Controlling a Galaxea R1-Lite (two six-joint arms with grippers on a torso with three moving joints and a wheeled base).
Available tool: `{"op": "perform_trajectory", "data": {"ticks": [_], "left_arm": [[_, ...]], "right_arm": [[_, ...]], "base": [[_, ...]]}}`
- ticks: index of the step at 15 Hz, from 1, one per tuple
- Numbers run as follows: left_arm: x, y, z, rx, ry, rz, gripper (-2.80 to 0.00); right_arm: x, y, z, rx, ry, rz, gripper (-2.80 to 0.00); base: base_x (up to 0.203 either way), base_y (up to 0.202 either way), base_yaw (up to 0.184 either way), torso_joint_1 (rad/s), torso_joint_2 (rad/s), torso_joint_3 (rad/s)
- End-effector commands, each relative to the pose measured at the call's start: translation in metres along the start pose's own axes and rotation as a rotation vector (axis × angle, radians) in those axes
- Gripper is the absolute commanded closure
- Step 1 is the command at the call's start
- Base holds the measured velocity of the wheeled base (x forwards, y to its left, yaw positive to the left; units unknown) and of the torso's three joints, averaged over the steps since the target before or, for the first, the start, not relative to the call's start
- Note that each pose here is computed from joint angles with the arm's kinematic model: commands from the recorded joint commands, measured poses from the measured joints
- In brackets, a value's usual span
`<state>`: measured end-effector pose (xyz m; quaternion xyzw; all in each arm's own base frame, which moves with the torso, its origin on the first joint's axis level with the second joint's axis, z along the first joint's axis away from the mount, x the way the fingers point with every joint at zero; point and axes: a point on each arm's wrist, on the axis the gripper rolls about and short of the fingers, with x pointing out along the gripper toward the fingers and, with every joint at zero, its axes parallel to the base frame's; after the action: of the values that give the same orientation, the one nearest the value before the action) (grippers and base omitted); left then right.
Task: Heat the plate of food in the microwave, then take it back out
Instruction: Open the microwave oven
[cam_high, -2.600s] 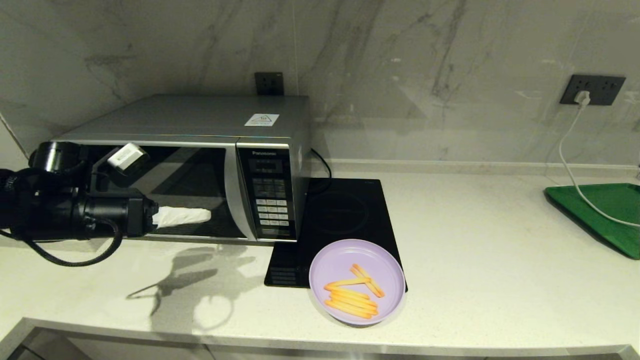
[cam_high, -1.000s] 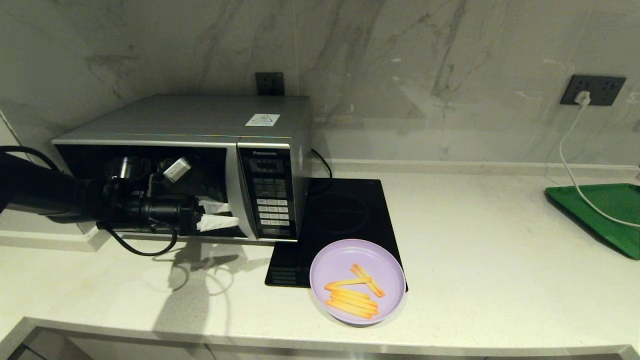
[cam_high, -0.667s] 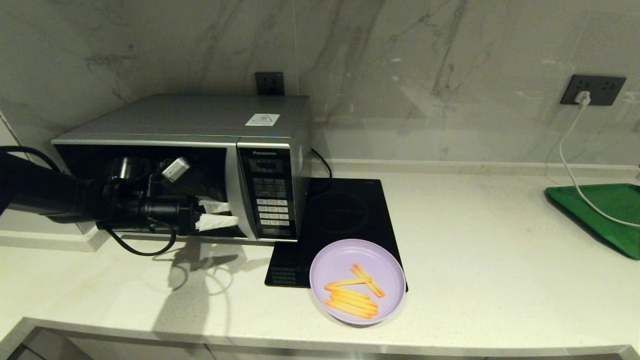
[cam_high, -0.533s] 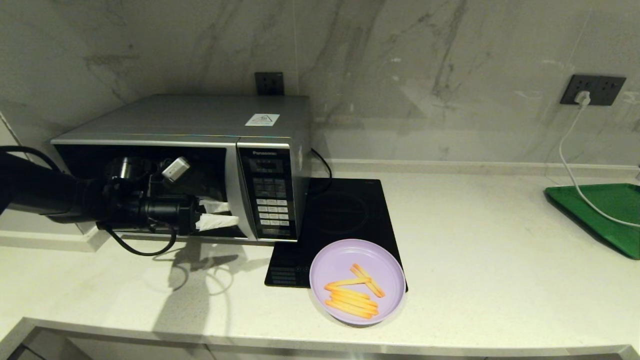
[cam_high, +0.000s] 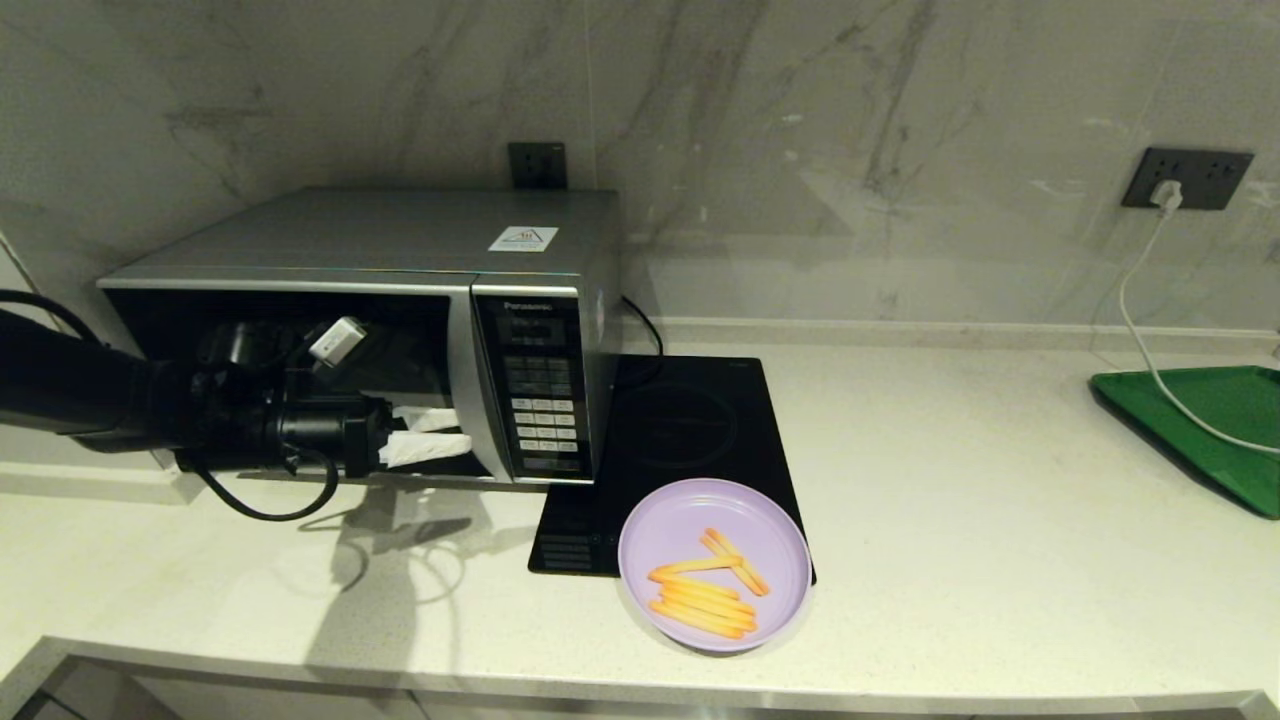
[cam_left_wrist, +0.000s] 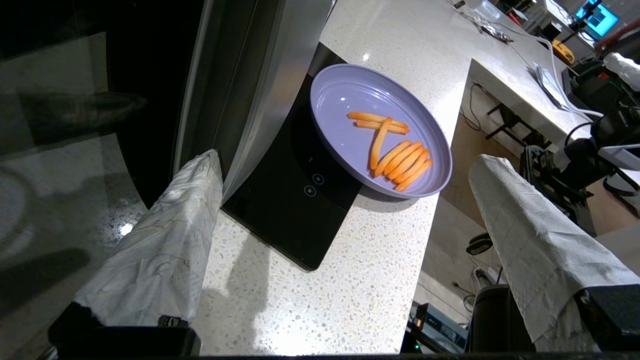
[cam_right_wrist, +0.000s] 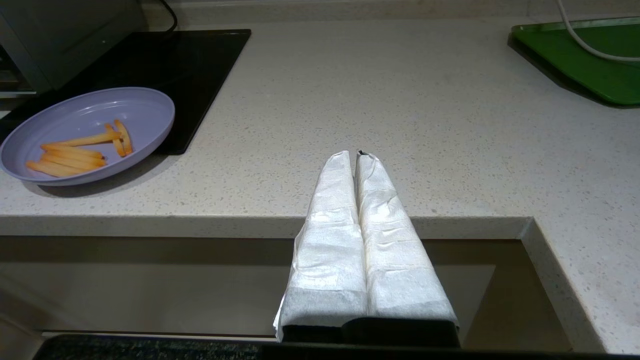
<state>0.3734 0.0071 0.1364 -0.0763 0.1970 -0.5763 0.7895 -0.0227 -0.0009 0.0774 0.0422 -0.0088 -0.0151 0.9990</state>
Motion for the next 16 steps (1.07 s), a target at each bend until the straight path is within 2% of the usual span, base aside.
{"op": "perform_trajectory", "data": {"ticks": [1,10,16], "left_arm": [[0.002,-0.007,-0.001,-0.010,0.001,-0.024,-2.80],[0.014,0.010,-0.016,-0.030,0.013,-0.038,-2.80],[0.018,0.035,-0.021,-0.020,-0.004,-0.044,-2.80]], "right_arm": [[0.000,0.000,0.000,0.000,0.000,0.000,0.00],[0.000,0.000,0.000,0.000,0.000,0.000,0.00],[0.000,0.000,0.000,0.000,0.000,0.000,0.00]], "base": [[0.000,0.000,0.000,0.000,0.00,0.000],[0.000,0.000,0.000,0.000,0.00,0.000],[0.000,0.000,0.000,0.000,0.00,0.000]]}}
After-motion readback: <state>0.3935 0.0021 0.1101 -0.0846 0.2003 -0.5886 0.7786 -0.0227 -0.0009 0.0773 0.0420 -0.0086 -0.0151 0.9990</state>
